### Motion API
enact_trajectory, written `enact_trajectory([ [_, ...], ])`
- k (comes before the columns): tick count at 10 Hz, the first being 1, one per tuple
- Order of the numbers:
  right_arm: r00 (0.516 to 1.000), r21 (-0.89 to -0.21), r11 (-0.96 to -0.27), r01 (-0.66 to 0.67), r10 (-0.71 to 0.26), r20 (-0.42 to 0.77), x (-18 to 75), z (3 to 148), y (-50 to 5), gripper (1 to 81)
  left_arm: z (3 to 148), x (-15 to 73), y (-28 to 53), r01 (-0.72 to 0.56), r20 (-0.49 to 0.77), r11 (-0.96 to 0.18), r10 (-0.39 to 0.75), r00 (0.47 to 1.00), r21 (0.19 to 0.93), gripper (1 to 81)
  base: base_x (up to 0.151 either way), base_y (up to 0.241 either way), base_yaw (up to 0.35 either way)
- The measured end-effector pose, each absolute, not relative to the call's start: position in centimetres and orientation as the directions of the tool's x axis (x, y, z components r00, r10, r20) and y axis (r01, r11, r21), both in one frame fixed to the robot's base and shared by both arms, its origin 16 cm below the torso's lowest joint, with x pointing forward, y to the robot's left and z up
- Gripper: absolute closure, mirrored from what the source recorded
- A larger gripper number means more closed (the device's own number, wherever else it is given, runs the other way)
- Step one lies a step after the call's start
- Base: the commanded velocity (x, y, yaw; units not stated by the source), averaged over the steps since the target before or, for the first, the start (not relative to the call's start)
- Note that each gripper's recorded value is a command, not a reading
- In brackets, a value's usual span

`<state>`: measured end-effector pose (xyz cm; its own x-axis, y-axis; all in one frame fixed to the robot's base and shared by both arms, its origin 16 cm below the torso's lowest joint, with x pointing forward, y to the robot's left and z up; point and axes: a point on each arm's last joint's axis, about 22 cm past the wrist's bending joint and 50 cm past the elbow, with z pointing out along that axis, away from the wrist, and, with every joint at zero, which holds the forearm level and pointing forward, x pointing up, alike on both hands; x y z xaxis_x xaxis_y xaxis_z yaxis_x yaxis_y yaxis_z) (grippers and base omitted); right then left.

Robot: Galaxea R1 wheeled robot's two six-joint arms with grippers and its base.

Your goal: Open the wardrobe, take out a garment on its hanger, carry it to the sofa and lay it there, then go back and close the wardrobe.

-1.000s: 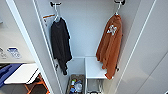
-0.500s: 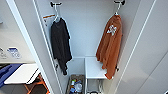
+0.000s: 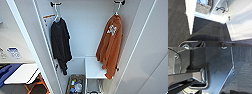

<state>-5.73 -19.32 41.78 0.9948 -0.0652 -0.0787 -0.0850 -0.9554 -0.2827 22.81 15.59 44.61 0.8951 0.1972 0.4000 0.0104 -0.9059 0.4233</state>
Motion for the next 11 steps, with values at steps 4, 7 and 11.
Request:
enact_trajectory([
  [4,0.996,-0.294,-0.952,-0.08,-0.062,-0.072,-4.5,41.8,-18.1,1.0,46.7,32.1,15.9,0.259,0.354,-0.815,0.48,0.803,0.519,1.0,0.0,0.0,0.0],
  [7,0.996,-0.301,-0.952,-0.062,-0.039,-0.082,-4.1,41.8,-16.8,1.0,46.5,33.8,18.9,0.45,0.321,-0.726,0.654,0.685,0.52,1.0,0.0,0.0,0.0],
  [11,0.994,-0.28,-0.96,-0.033,-0.003,-0.106,-4.6,41.7,-17.6,1.0,45.7,33.5,30.1,0.716,0.325,-0.543,0.839,0.436,0.44,1.0,0.0,0.0,0.0],
])
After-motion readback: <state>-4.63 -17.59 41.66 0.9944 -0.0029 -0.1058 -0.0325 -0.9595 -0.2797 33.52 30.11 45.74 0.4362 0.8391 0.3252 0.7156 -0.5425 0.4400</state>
